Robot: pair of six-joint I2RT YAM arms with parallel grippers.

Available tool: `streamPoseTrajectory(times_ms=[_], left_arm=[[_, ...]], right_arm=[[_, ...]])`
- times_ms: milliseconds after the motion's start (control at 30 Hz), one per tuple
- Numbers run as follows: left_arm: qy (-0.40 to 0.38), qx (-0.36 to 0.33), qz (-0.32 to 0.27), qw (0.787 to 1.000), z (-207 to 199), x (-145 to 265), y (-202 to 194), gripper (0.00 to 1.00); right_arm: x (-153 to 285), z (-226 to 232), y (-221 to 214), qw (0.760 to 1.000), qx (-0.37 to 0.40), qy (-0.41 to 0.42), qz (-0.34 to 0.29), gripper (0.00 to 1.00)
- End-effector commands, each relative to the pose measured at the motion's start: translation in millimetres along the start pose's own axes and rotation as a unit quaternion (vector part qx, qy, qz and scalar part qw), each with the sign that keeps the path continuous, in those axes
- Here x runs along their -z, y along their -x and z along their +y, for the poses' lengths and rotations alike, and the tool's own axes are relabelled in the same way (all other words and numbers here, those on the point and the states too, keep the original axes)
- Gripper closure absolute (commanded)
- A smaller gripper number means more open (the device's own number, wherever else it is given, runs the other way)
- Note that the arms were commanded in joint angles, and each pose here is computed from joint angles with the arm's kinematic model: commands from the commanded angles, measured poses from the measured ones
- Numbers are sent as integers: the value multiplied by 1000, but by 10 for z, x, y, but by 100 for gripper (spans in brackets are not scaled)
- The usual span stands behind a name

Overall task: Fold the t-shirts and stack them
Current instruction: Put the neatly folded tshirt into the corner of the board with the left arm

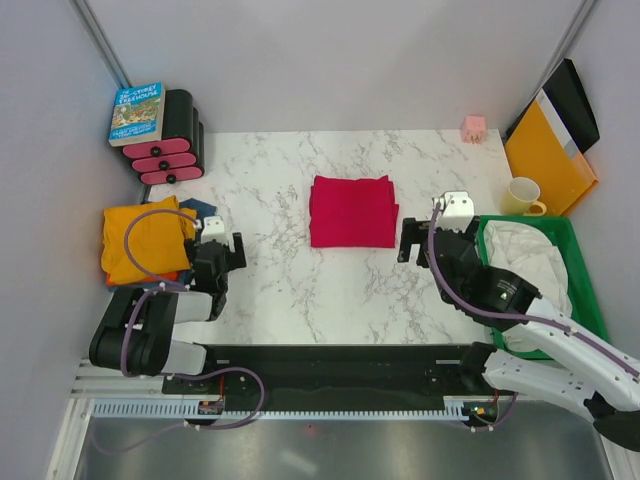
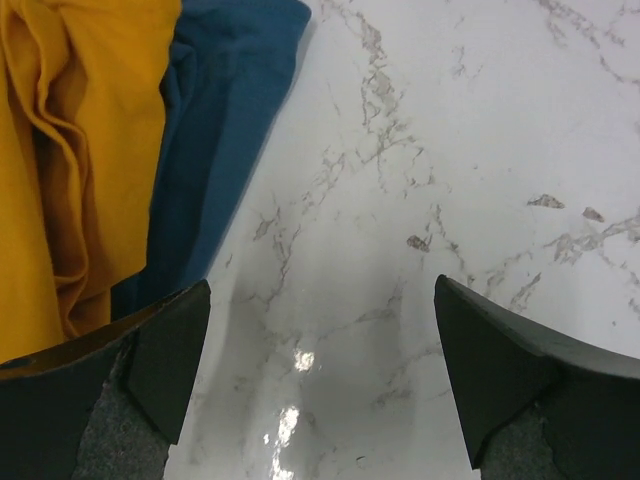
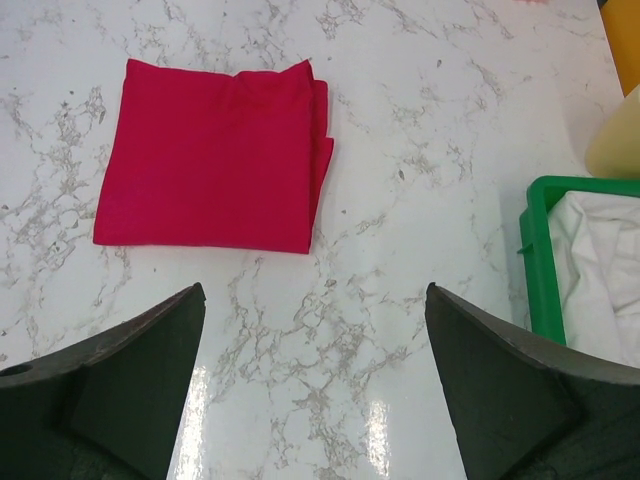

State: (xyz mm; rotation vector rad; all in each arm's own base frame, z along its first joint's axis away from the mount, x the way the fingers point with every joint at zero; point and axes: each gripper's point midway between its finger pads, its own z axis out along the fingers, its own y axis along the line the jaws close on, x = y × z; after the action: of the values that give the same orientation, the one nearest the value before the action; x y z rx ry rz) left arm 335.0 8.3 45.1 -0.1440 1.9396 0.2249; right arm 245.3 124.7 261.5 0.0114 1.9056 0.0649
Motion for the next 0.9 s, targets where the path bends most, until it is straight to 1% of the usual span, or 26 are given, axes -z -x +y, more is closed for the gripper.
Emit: streamPoseTrajectory(times_ms=[0, 33, 67, 100, 133, 167, 200, 267, 300, 367, 467, 733, 867], left_arm=[[-44, 28, -144, 988, -125, -78, 772, 0], [-51, 31, -138, 989, -122, -62, 682, 0], [-46, 43, -173, 983, -89, -23, 810, 0], [-43, 43, -178, 982, -72, -25, 766, 0], [-51, 38, -174, 983, -103, -25, 772, 0], [-53, 34, -154, 986, -114, -43, 701, 0], [-52, 37, -169, 983, -108, -30, 765, 0], [-50, 35, -169, 984, -104, -33, 748, 0], [-52, 33, -159, 985, -109, -33, 708, 0], [-51, 34, -167, 984, -105, -31, 725, 0], [-53, 33, -161, 985, -112, -34, 711, 0], [-53, 34, -164, 985, -111, -32, 721, 0], [-53, 34, -164, 985, -111, -32, 721, 0]], right_arm=[[73, -49, -36, 1000, -3, 8, 2, 2], [69, -40, -53, 1000, -2, 11, 3, 2], [59, -14, -77, 1000, -1, 16, 6, 2], [41, 2, -98, 1000, 1, 16, 9, 2], [32, 23, -122, 1000, 3, 19, 14, 2], [24, 62, -145, 999, 4, 26, 20, 2], [20, 68, -151, 999, 2, 25, 21, 2], [13, 66, -164, 999, -1, 23, 22, 2], [11, 68, -165, 999, -2, 24, 21, 2], [-2, 76, -152, 1000, -7, 23, 16, 2], [-53, 127, -114, 1000, -7, 23, 8, 2], [-307, 304, 12, 999, -23, -3, -25, 2], [-458, 338, 89, 998, -14, -43, -37, 2]])
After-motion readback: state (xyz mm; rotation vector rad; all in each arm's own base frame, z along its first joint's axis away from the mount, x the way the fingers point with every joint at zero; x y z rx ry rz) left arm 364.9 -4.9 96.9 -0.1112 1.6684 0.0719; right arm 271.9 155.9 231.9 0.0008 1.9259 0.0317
